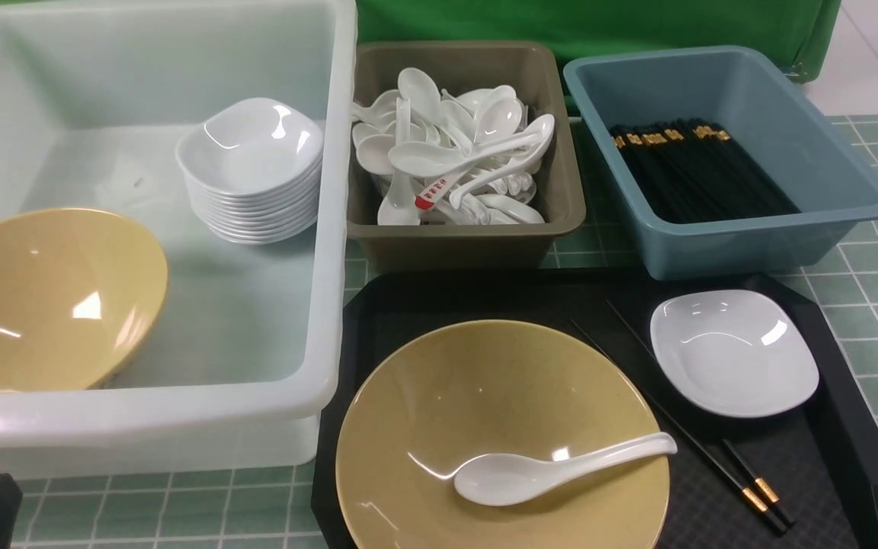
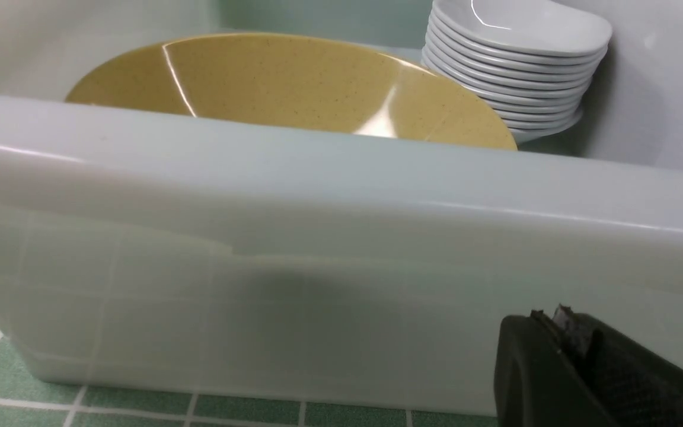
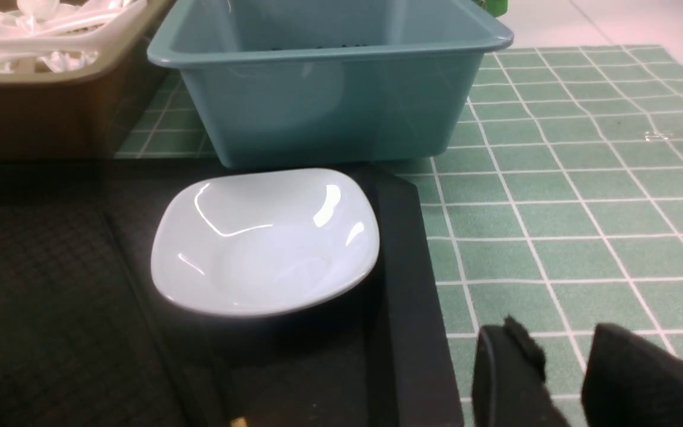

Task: On blue table put chopsticks spoon bowls plates into blue grey white boxes.
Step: 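Reach down and grasp the white spoon resting in the bowl with the right gripper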

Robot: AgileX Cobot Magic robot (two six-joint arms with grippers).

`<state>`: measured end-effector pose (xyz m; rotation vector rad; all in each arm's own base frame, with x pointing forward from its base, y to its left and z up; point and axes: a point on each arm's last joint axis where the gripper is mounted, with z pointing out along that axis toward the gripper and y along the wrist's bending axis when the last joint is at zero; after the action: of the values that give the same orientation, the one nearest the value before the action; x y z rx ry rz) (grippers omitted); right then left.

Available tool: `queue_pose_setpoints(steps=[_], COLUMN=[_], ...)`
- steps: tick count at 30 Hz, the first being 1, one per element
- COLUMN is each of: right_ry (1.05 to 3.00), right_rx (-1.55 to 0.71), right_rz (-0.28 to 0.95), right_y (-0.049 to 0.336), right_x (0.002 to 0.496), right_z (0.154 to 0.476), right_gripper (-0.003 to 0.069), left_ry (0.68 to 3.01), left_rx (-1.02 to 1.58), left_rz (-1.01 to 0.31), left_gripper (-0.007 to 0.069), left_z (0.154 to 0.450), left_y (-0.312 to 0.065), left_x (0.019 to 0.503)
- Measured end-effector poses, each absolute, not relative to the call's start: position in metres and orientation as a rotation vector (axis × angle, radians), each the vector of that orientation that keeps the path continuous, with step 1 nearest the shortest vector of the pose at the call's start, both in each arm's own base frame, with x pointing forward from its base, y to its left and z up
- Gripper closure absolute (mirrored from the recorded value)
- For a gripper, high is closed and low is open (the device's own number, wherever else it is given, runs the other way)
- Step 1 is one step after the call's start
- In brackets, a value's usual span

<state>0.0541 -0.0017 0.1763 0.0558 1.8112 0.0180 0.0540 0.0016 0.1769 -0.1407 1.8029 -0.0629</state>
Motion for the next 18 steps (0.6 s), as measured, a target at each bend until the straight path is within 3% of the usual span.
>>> queue_pose_setpoints(steps=[18], right_ry=[1.811], right_rx=[0.071], right_rz=[0.030], right_y=[-0.0017], right_x=[0.0541], right_z=[0.1763], right_gripper=[0.0422], left_ry=[1.803], left_rx=[-0.138], left_rz=[-0.059], left_gripper=[0.0637], left_z=[0.1769], left_y=[0.0017], left_x=[0.0540])
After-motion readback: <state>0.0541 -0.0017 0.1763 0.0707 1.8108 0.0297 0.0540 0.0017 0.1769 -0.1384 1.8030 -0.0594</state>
